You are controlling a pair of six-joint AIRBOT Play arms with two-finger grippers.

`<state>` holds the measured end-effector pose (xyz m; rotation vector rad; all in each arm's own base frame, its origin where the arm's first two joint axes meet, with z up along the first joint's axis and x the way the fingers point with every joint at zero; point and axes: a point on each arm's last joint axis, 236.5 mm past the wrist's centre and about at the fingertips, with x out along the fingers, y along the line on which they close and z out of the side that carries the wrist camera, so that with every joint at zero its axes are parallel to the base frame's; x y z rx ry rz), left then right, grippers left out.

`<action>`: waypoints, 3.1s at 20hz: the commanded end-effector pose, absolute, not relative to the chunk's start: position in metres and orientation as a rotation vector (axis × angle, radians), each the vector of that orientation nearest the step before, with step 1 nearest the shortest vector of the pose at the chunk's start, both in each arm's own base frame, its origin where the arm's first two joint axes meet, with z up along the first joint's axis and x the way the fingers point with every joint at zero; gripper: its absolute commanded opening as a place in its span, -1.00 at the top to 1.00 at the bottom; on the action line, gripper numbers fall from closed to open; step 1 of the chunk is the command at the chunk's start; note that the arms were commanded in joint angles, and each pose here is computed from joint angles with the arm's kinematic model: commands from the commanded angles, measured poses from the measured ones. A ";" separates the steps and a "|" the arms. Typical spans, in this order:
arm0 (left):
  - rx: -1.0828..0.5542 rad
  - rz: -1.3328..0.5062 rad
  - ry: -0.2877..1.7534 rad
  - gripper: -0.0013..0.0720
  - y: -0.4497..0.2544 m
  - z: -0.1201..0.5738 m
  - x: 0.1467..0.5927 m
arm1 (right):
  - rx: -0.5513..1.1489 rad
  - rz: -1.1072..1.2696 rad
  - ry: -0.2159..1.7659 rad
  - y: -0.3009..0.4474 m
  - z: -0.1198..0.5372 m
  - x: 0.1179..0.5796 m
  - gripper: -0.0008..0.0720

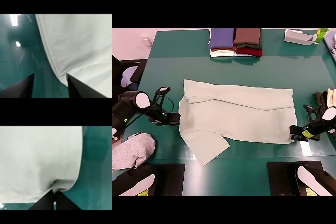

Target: Fold the shirts.

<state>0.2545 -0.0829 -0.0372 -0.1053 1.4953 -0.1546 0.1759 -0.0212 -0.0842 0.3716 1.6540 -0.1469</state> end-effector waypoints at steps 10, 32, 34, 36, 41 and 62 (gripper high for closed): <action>-0.119 -0.174 1.672 -0.93 -0.142 -0.083 0.176 | 0.330 -0.123 1.600 -0.021 -0.070 0.196 0.93; -0.048 -0.325 1.553 0.90 -0.143 -0.022 0.173 | 0.271 -0.080 1.512 -0.021 -0.029 0.200 0.93; 0.002 -0.316 1.494 0.90 -0.135 0.007 0.186 | 0.263 -0.080 1.483 -0.021 -0.020 0.198 0.94; 0.046 -0.321 1.408 0.89 -0.132 0.044 0.205 | 0.252 -0.081 1.442 -0.021 -0.004 0.198 0.94; 0.155 -0.335 1.064 0.90 -0.134 0.103 0.283 | 0.240 -0.091 1.341 -0.031 0.037 0.237 0.94; 0.228 -0.300 0.897 0.88 -0.141 0.025 0.504 | 0.396 -0.044 1.300 -0.053 -0.005 0.435 0.20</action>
